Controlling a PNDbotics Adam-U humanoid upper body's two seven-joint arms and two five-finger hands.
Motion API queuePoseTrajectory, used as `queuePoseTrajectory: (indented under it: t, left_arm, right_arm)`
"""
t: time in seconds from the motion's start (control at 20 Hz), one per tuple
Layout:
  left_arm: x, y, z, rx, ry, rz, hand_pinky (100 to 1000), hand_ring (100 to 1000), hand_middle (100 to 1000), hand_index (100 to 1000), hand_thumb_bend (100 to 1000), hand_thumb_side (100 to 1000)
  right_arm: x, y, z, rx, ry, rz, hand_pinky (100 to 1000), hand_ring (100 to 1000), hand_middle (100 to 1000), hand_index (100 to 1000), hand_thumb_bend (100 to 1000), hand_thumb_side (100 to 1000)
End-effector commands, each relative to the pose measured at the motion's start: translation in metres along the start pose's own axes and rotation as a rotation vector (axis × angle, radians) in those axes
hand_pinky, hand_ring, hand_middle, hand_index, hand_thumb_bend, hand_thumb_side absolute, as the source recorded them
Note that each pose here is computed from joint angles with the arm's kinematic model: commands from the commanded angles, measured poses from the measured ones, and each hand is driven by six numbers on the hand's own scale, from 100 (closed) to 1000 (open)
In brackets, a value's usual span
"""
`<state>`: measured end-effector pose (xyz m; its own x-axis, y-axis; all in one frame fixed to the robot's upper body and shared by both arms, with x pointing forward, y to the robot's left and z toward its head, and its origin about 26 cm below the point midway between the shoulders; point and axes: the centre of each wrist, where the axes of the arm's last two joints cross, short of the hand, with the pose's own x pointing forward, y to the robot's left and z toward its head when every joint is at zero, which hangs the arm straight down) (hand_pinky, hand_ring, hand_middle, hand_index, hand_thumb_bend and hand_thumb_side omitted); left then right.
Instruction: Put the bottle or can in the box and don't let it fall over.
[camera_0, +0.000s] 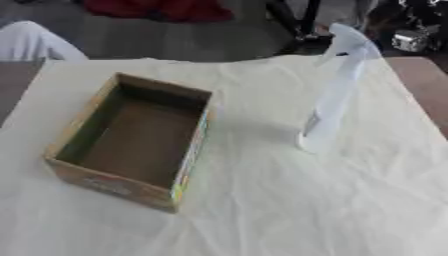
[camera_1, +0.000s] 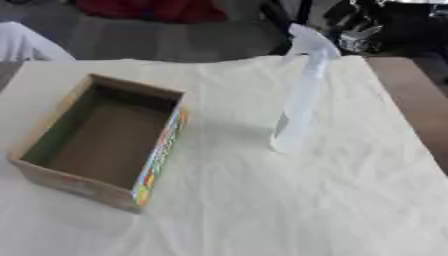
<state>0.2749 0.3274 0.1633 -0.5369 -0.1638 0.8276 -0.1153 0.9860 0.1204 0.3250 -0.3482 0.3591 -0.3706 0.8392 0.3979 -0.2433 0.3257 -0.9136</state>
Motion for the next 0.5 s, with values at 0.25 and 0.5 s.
queuePoseTrajectory:
  t: [0.25,0.5]
  left_arm:
    - [0.0098,0.0018,-0.0052,-0.023,-0.037,-0.023,844,595,678,729,100,761]
    - [0.0098,0.0015,-0.0054,-0.025,-0.037,-0.023,844,595,678,727,100,762]
  right_arm:
    - [0.0058,-0.0104,0.0026,-0.026,-0.009,0.010,812,843,845,911,100,652]
    - [0.0065,-0.0099,0.0002,-0.038,0.004,0.019,799,813,810,887,100,646]
